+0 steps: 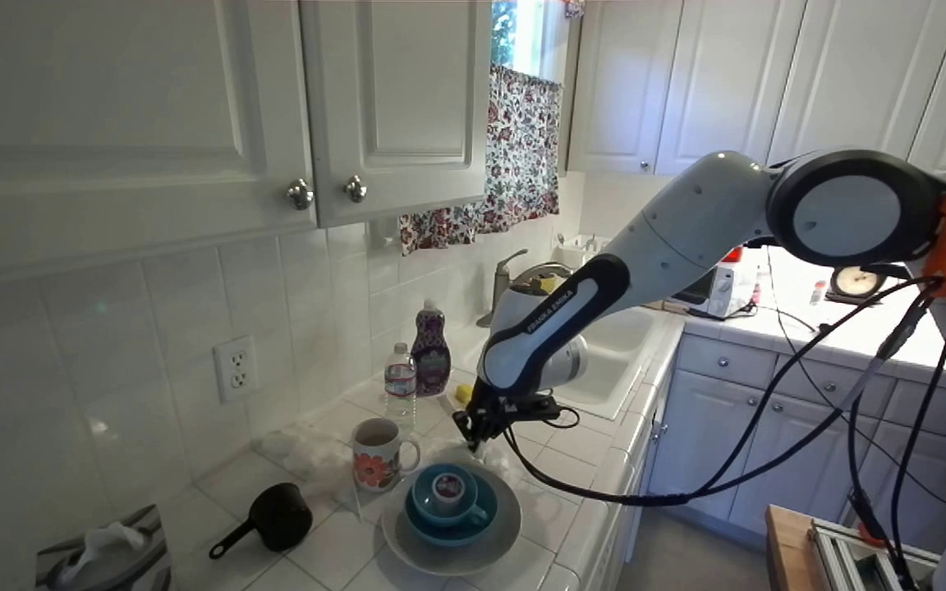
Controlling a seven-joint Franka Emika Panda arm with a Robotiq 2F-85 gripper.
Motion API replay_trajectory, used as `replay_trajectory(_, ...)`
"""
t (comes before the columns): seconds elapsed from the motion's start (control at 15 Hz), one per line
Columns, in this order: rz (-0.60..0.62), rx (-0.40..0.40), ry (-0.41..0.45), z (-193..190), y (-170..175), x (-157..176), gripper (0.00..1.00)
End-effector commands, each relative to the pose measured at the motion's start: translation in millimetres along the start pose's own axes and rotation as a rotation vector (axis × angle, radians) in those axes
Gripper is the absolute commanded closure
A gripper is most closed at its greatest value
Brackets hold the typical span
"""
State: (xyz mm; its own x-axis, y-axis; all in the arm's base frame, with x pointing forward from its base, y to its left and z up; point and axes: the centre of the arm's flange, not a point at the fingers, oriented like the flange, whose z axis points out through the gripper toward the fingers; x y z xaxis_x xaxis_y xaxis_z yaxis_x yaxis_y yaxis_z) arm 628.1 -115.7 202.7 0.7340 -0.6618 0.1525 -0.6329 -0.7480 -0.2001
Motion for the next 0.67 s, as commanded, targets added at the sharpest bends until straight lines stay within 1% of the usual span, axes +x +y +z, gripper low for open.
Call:
replay_trajectory(0.0, 0.102, 0.044, 0.043, -42, 63, -46, 0.99)
replay_trajectory(0.13, 0.169, 0.058, 0.077, -58, 91, -53, 0.99)
replay_trajectory(0.33, 0.290, 0.060, 0.111, -76, 131, -53, 0.99)
replay_trajectory(0.6, 0.443, 0.067, 0.121, -86, 179, -44, 0.99)
